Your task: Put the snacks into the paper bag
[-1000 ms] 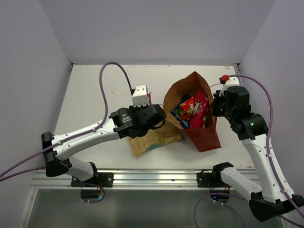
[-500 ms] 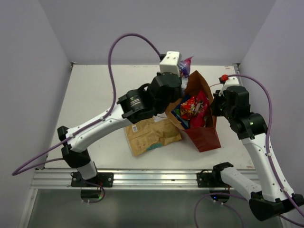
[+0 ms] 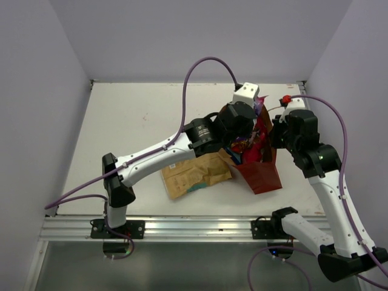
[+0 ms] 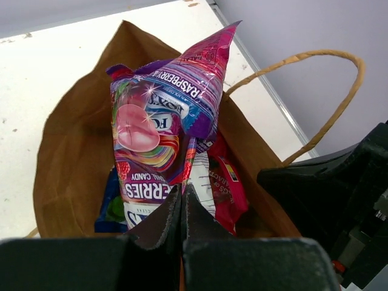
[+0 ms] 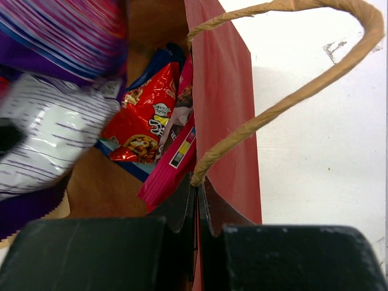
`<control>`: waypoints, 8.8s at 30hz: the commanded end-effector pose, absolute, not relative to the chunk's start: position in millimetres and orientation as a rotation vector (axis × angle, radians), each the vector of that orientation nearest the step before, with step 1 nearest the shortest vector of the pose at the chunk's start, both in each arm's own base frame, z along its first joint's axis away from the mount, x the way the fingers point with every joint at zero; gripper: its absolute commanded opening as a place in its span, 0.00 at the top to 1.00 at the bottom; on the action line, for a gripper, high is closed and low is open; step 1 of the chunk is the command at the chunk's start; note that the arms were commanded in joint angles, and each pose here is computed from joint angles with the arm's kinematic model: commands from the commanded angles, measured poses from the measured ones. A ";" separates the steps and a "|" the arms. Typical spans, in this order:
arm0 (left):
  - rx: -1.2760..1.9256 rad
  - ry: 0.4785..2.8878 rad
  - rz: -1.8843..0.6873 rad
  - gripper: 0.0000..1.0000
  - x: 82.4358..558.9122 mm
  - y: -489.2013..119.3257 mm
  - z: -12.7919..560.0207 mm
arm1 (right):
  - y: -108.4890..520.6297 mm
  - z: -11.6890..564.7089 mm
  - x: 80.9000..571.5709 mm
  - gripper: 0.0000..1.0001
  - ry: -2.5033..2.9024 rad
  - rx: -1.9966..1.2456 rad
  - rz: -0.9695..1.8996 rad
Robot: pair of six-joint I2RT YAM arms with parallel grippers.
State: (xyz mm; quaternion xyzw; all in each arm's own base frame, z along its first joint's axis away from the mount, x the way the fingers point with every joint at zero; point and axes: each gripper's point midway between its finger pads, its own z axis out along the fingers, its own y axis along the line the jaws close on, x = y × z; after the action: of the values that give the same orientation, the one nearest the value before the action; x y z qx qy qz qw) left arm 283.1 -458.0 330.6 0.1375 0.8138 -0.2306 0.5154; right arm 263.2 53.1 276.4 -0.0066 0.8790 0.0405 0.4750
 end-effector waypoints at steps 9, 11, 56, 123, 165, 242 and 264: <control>0.497 1.847 -0.839 0.03 251.3 -488.8 343.3 | 48.3 284.9 265.2 1.00 2.116 -0.014 0.070; 0.516 1.779 -0.860 0.00 249.4 -486.0 362.5 | 48.2 284.9 265.2 1.00 2.116 -0.016 0.069; -0.370 1.739 -0.823 0.00 209.3 -191.2 243.7 | 51.5 280.8 266.3 1.00 2.130 -0.026 0.082; -0.173 1.548 -1.178 1.00 274.3 -221.1 361.4 | 56.7 281.1 273.0 1.00 2.149 -0.033 0.101; 0.289 1.505 -1.613 1.00 211.2 -328.5 484.1 | 54.4 279.4 274.2 1.00 2.154 -0.026 0.082; 0.616 1.732 -1.358 1.00 292.7 -485.3 258.8 | 54.7 280.4 267.9 1.00 2.136 -0.031 0.100; 0.584 1.925 -0.879 0.00 302.4 -431.8 248.3 | 54.7 280.2 268.6 1.00 2.141 -0.032 0.096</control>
State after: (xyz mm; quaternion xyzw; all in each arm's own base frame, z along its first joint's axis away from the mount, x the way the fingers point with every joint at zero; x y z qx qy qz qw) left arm 296.6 -456.3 232.1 0.2426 0.7701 -0.4089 0.4253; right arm 260.4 51.9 256.4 -0.0155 0.8986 0.0283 0.4376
